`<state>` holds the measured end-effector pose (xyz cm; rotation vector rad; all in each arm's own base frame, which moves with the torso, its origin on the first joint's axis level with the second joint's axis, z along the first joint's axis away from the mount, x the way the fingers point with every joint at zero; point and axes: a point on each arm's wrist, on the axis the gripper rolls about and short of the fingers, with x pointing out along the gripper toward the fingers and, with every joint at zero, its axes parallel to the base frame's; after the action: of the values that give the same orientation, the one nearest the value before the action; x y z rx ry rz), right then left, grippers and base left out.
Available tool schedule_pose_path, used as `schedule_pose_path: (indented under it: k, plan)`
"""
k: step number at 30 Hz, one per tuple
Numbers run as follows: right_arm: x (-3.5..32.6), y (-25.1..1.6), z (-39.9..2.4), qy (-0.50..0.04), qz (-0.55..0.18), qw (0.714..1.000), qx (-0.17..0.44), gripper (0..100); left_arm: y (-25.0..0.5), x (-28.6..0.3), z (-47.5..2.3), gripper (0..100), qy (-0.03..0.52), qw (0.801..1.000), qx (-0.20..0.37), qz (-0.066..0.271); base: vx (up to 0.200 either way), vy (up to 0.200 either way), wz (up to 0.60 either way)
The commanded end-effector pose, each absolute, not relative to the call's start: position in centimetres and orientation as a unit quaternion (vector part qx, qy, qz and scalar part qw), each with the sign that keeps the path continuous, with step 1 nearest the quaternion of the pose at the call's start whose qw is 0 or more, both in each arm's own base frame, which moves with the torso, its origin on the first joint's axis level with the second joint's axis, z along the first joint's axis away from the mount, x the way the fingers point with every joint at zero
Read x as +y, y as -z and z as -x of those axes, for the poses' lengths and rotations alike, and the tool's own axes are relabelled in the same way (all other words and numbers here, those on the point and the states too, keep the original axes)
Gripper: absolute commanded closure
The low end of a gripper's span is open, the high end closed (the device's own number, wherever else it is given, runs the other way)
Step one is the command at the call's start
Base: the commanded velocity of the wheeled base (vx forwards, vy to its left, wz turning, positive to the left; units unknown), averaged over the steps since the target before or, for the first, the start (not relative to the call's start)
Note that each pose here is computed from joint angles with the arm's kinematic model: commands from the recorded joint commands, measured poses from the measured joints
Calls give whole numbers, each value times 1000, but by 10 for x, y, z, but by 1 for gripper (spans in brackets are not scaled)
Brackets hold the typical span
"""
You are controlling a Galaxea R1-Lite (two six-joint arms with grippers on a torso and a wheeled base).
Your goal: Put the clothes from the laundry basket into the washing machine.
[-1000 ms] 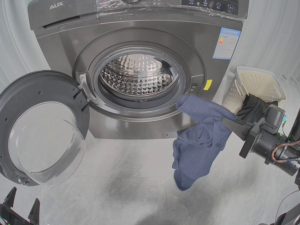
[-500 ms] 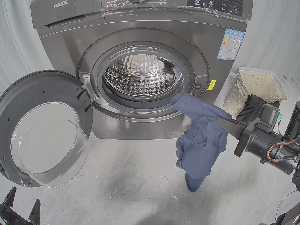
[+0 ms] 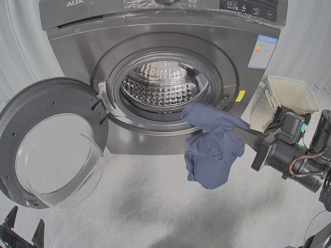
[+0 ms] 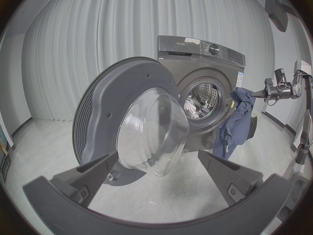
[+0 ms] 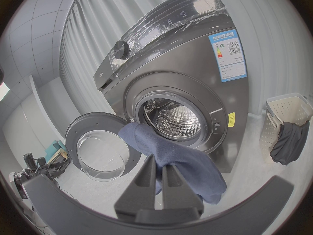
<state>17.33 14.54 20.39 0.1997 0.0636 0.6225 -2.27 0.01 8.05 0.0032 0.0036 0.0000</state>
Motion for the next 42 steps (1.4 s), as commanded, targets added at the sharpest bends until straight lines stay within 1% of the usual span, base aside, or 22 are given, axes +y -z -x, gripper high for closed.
schedule_pose_path:
  k: [1, 2, 3, 5, 6, 9, 10, 12, 13, 14, 19, 20, 24, 25, 26, 29, 30, 32, 33, 38, 39, 42]
  plan:
    - [149, -205, -172, -312, -99, 944, 29, 100, -75, 0, 23, 0, 1, 1000, 2, -5, 0, 0, 0]
    - [150, -206, -172, -314, -99, 944, 27, 100, -79, 0, 23, 0, -1, 1000, -9, -5, 0, 0, 0]
    - [150, -208, -172, -315, -100, 943, 25, 100, -92, 0, 27, 0, -1, 999, -42, 1, 0, 0, 0]
    - [151, -209, -172, -316, -102, 943, 24, 100, -134, 0, 39, 0, 12, 993, -119, 1, 0, 0, 0]
    - [152, -209, -173, -316, -102, 943, 25, 100, -143, 0, 38, 0, 23, 993, -119, 2, 0, 0, 0]
    - [164, -208, -176, -329, -113, 937, 33, 100, -153, -3, 21, 0, 113, 992, -54, 0, 0, 0, 0]
    - [165, -208, -177, -330, -114, 936, 34, 100, -153, -3, 20, 0, 116, 992, -51, 0, 0, 0, 0]
    - [177, -216, -178, -345, -141, 927, 24, 100, -158, -6, -1, 0, 169, 985, 11, 5, 0, 0, 0]
    - [179, -217, -178, -348, -145, 926, 21, 100, -160, -7, -4, 0, 175, 984, 17, 6, 0, 0, 0]
    - [186, -221, -180, -355, -155, 922, 15, 100, -167, -9, -14, 0, 205, 978, 32, 7, 0, 0, 0]
    - [202, -217, -189, -364, -158, 918, 15, 100, -182, -16, -46, 0, 299, 951, 83, 20, 0, 0, 0]
    - [204, -216, -190, -366, -159, 917, 14, 100, -182, -16, -48, 0, 306, 948, 88, 22, 0, 0, 0]
    - [212, -213, -196, -368, -165, 915, 2, 100, -180, -28, -71, 0, 372, 919, 130, 26, 0, 0, 0]
    - [213, -213, -197, -368, -166, 915, 1, 100, -180, -29, -72, 0, 374, 918, 131, 27, 0, 0, 0]
    - [215, -213, -198, -369, -168, 914, -3, 100, -179, -37, -81, 0, 400, 904, 147, 31, 0, 0, 0]
    - [217, -212, -199, -370, -168, 914, -4, 100, -177, -49, -96, 0, 430, 887, 163, 42, 0, 0, 0]
    - [218, -214, -198, -373, -170, 912, -7, 100, -176, -53, -99, 0, 437, 883, 165, 41, 0, 0, 0]
    - [218, -214, -198, -373, -170, 912, -7, 100, -176, -53, -99, 0, 437, 883, 165, 41, 0, 0, 0]
    - [219, -220, -198, -374, -176, 910, -16, 100, -170, -66, -118, 0, 452, 872, 183, 40, 0, 0, 0]
    - [219, -226, -198, -377, -186, 907, -23, 100, -164, -73, -130, 0, 462, 865, 190, 39, 0, 0, 0]
    - [220, -226, -197, -379, -191, 905, -27, 100, -160, -80, -134, 0, 475, 855, 205, 38, 0, 0, 0]
    - [221, -229, -195, -383, -195, 902, -37, 100, -155, -87, -139, 0, 482, 846, 224, 37, 0, 0, 0]
